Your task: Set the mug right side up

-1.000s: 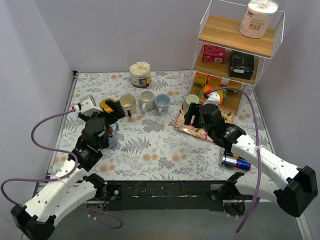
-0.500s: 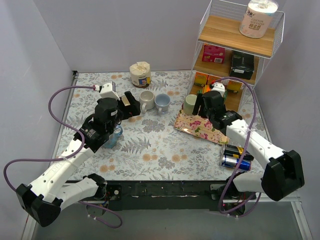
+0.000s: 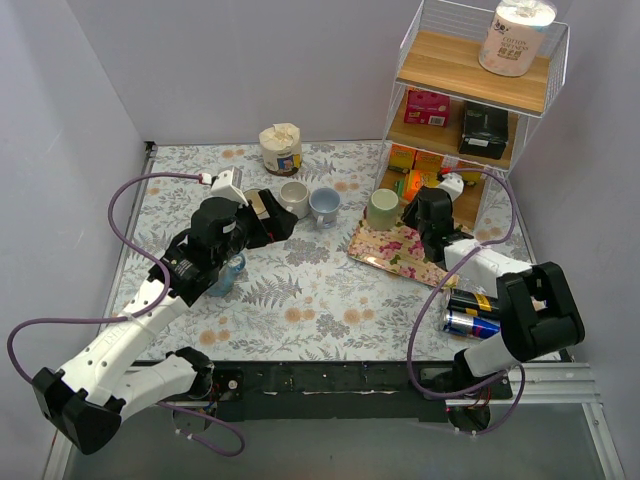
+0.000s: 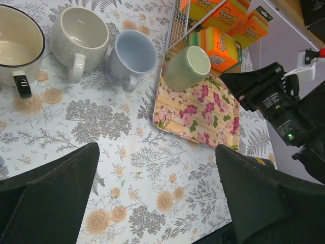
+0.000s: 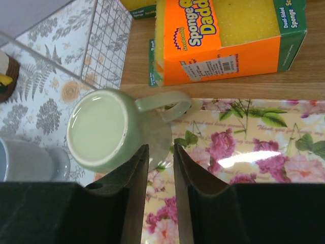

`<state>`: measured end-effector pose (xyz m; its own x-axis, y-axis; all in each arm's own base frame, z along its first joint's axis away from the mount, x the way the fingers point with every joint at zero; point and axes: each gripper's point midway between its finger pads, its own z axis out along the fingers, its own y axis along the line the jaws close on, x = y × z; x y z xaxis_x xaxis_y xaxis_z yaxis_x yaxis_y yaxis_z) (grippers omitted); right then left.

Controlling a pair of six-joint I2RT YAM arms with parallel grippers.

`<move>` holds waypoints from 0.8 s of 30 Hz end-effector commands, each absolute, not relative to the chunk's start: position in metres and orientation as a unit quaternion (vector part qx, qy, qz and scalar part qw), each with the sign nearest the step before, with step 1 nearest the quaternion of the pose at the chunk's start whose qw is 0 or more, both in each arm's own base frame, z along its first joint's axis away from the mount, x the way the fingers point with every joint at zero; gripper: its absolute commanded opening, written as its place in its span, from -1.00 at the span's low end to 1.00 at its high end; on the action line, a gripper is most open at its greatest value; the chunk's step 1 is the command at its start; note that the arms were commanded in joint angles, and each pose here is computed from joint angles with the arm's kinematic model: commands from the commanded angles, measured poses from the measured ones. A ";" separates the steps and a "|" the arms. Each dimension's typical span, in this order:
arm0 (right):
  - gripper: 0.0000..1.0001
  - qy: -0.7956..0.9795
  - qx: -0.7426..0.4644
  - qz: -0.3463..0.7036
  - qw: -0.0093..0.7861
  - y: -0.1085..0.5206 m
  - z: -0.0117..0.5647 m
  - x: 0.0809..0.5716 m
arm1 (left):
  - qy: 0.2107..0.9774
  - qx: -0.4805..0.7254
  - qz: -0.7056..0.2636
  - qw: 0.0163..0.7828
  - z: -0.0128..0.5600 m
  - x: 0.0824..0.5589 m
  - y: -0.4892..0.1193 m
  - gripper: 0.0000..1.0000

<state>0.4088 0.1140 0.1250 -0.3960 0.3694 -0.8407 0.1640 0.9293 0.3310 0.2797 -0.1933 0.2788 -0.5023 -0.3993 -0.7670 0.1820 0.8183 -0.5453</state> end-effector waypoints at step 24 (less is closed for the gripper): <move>-0.36 0.759 0.233 0.261 0.548 0.161 0.129 0.446 | 0.826 -0.067 -0.294 0.476 0.267 0.274 -0.194 0.96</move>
<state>0.4471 0.1303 0.0877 -0.3065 0.6561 -0.6896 0.2342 0.7542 0.6135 0.2729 -0.1959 0.2697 -0.5430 -0.4043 -0.7360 0.1680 0.8064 -0.5670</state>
